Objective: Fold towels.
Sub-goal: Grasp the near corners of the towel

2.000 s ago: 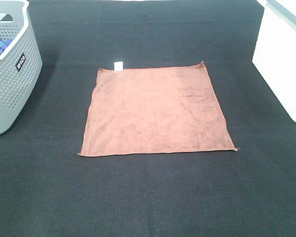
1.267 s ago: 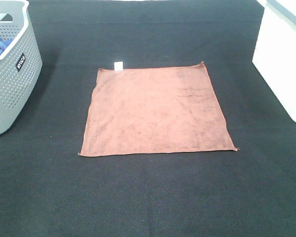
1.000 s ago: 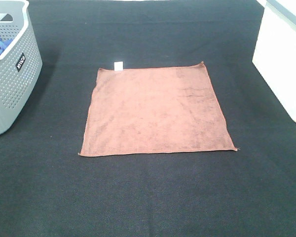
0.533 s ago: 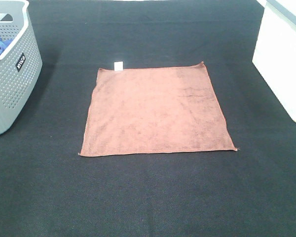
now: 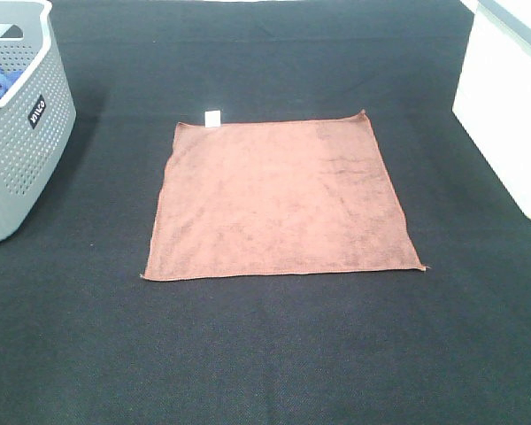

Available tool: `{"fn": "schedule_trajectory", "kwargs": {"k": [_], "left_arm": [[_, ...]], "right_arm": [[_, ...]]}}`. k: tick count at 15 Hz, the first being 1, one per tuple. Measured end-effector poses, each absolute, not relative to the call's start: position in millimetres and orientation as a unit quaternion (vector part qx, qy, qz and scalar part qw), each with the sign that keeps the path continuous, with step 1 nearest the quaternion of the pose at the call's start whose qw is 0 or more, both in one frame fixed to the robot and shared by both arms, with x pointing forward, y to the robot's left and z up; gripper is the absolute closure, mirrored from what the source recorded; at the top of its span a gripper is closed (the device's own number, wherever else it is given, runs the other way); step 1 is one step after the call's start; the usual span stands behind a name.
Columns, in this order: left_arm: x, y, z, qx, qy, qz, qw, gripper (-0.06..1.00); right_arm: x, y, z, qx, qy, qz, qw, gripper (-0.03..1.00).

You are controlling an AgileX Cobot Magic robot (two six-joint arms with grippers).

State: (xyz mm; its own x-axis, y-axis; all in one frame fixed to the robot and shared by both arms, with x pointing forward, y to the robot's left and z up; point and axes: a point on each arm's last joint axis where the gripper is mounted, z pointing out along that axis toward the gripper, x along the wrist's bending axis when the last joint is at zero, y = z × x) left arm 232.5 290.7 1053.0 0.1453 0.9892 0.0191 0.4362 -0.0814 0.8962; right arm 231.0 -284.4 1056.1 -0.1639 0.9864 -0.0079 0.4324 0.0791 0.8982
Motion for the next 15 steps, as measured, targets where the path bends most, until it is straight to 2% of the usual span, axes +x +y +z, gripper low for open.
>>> {"fn": "schedule_trajectory", "kwargs": {"k": [15], "left_arm": [[232.5, 290.7, 1053.0, 0.646, 0.551, 0.351, 0.394, 0.24]], "right_arm": [[231.0, -284.4, 1056.1, 0.547, 0.649, 0.402, 0.345, 0.13]]}}
